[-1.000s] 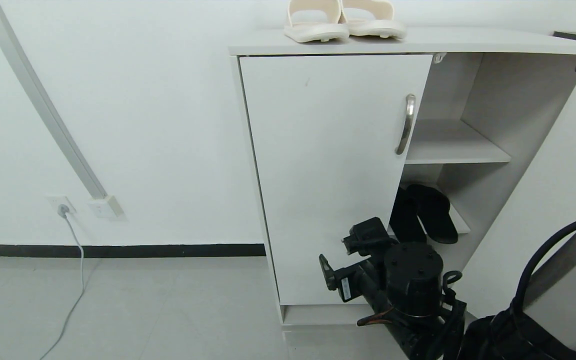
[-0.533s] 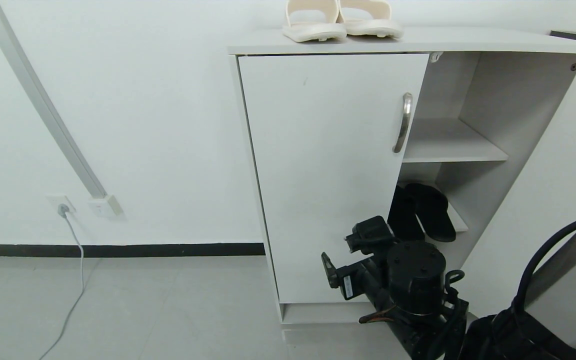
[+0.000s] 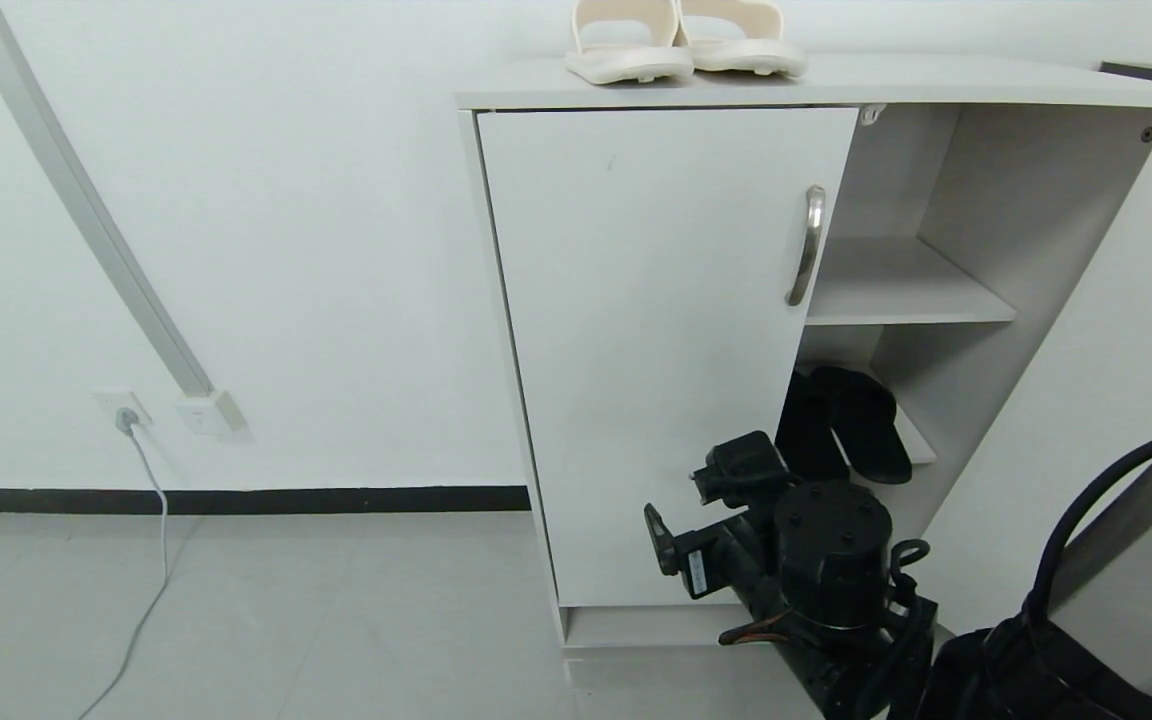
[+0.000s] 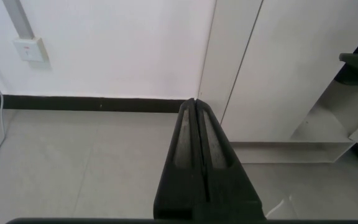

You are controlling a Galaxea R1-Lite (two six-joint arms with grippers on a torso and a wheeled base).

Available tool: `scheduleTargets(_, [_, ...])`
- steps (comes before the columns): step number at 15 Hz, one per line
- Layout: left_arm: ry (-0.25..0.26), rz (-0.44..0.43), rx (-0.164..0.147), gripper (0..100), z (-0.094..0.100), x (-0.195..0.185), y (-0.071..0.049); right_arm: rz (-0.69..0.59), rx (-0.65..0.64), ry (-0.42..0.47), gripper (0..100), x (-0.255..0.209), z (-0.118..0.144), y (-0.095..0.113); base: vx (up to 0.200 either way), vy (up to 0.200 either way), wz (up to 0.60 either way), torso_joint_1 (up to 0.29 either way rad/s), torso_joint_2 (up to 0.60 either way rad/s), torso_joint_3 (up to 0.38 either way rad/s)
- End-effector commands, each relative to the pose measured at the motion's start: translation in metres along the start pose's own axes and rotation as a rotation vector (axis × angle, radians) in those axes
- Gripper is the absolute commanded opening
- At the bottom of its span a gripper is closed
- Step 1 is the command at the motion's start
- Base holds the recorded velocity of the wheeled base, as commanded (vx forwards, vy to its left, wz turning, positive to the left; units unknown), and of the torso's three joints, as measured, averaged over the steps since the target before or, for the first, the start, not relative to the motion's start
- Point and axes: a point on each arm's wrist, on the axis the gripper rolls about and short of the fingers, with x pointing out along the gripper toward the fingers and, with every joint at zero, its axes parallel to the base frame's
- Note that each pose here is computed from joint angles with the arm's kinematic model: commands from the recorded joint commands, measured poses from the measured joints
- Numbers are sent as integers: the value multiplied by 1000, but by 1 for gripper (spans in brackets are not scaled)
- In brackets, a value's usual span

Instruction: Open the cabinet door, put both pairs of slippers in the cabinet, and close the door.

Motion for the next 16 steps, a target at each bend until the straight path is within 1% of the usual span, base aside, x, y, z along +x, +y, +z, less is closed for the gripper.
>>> scheduleTargets(1, [2,0,0,0,0,0,0,0,-1,2,100,1,-1,1,0,0,0,0,0,0])
scheduleTargets(2, [2,0,0,0,0,0,0,0,-1,2,100,1,0,1,0,0,0,-2,-80,-76])
scheduleTargets(5, [2,0,0,0,0,0,0,0,-1,2,100,1,0,1,0,0,0,14,-194,-308])
scheduleTargets(9, [2,0,1,0,0,0,0,-1,0,0,100,1,0,0,0,0,0,49,-498,-369])
scheduleTargets(16, [2,0,1,0,0,0,0,-4,-1,2,100,2,-1,0,0,0,0,129,-463,-340])
